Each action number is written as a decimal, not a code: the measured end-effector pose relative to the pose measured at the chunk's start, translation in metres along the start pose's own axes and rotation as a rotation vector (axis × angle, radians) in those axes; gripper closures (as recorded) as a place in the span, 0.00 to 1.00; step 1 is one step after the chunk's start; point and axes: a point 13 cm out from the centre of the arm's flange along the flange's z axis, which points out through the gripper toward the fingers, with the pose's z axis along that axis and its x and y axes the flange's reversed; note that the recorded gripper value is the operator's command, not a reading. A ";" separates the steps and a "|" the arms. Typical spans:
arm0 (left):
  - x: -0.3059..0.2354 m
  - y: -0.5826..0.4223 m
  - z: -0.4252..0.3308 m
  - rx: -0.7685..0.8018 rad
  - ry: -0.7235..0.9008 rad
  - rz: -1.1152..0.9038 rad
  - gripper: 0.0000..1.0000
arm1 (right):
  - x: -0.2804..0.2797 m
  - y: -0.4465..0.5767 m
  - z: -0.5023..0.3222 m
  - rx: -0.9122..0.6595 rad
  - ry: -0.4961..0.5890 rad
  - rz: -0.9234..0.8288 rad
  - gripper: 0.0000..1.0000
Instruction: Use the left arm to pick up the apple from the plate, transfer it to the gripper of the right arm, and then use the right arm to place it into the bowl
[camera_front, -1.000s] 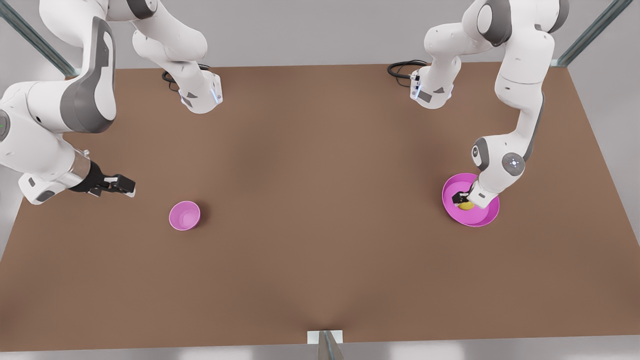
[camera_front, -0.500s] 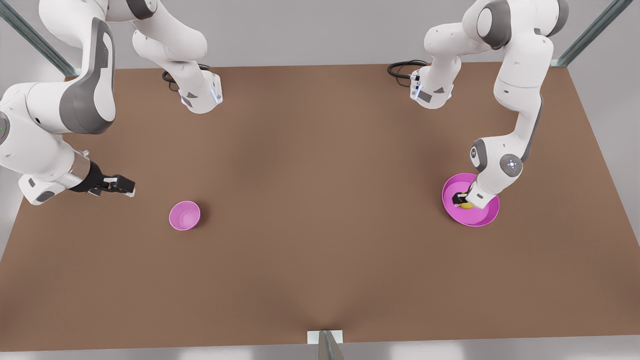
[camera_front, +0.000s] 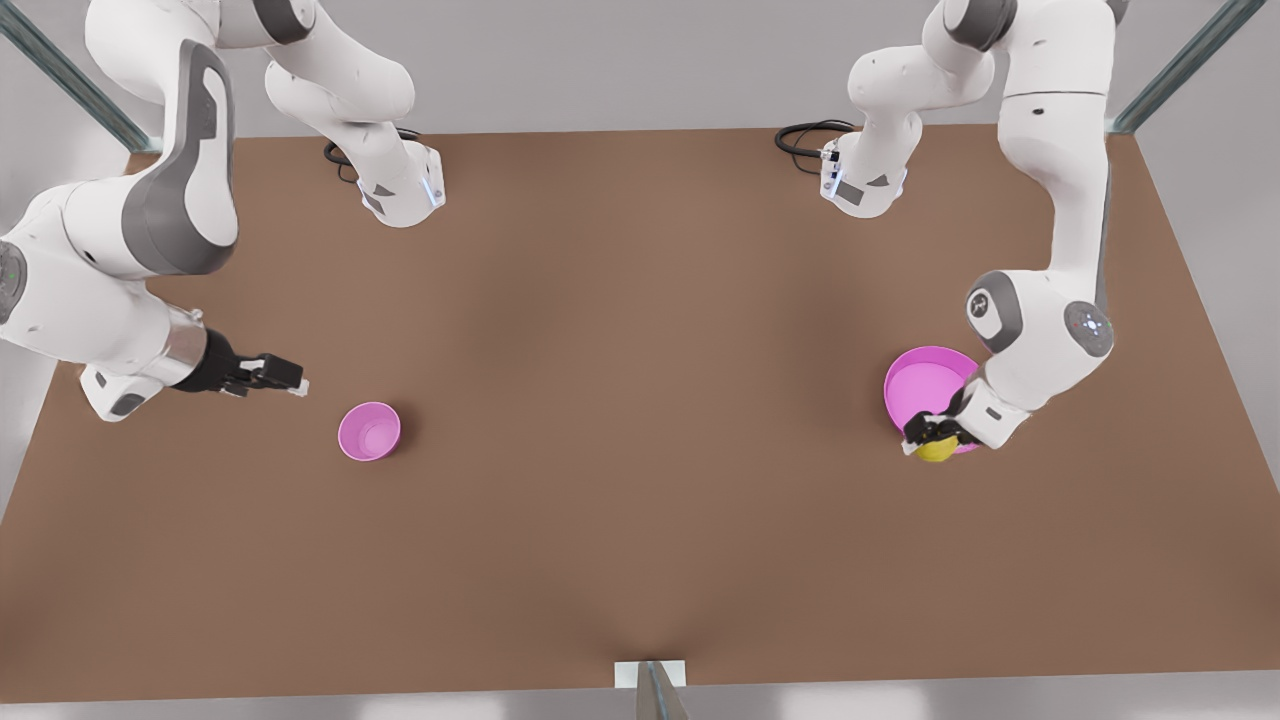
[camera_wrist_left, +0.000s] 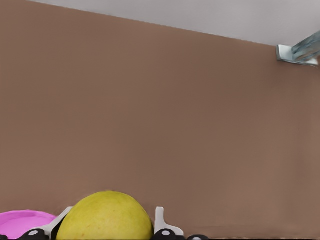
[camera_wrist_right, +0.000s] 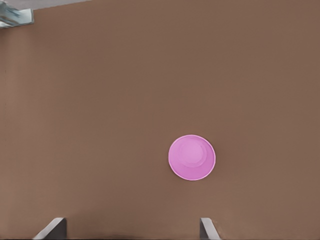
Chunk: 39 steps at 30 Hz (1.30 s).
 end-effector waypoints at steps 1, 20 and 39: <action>0.009 -0.032 0.005 0.074 0.036 0.004 0.31 | -0.005 0.022 0.012 -0.081 0.012 -0.003 0.00; 0.037 -0.502 0.103 1.223 -0.226 0.313 0.32 | -0.085 0.187 0.222 -1.146 0.044 0.356 0.00; 0.063 -0.532 0.146 1.110 -0.735 0.928 0.32 | -0.006 0.253 0.262 -1.148 -0.088 -0.089 0.00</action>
